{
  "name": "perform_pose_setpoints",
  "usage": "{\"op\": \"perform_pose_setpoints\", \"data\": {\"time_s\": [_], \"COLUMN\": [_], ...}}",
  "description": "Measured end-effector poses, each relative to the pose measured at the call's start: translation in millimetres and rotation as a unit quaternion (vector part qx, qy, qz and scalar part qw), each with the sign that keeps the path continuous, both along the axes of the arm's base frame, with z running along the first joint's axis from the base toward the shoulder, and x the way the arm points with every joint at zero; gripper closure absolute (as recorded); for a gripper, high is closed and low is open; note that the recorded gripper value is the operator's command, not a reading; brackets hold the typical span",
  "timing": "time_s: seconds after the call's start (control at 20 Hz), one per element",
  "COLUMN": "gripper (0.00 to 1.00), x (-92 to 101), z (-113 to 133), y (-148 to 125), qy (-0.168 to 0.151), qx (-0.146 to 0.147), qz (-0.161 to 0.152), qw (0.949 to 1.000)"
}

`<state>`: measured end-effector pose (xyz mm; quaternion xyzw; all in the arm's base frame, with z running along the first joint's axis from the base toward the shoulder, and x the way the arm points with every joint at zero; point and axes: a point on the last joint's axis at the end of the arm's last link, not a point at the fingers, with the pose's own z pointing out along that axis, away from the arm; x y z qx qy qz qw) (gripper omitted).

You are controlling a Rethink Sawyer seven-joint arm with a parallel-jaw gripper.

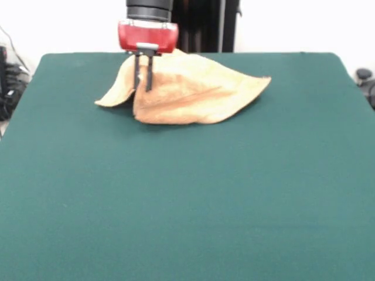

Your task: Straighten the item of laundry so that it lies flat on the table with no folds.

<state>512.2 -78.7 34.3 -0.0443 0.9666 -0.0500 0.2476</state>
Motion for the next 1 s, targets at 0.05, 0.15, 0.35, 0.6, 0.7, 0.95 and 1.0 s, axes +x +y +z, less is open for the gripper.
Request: {"op": "perform_pose_setpoints", "data": {"time_s": [0.05,0.15,0.35,0.6,0.7,0.95,1.0], "gripper": [1.00,1.00,1.00,1.00,1.00,1.00,1.00], "x": [0.8,1.5,6.3,14.7,18.8,30.8,34.8], "z": [0.6,1.9,9.3,20.6,27.4,48.9,56.7], "y": [-4.4,-13.9,-28.2,-30.4,-27.0,-15.5,-13.2], "qy": [-0.006,-0.019,-0.062,-0.117,-0.141,-0.199,-0.220], "qx": [-0.003,-0.008,-0.015,-0.017,-0.018,-0.027,-0.031], "qz": [-0.001,-0.004,-0.001,0.012,0.017,0.022,0.021], "qw": [1.0000,0.9998,0.9979,0.9929,0.9898,0.9794,0.9748]}}
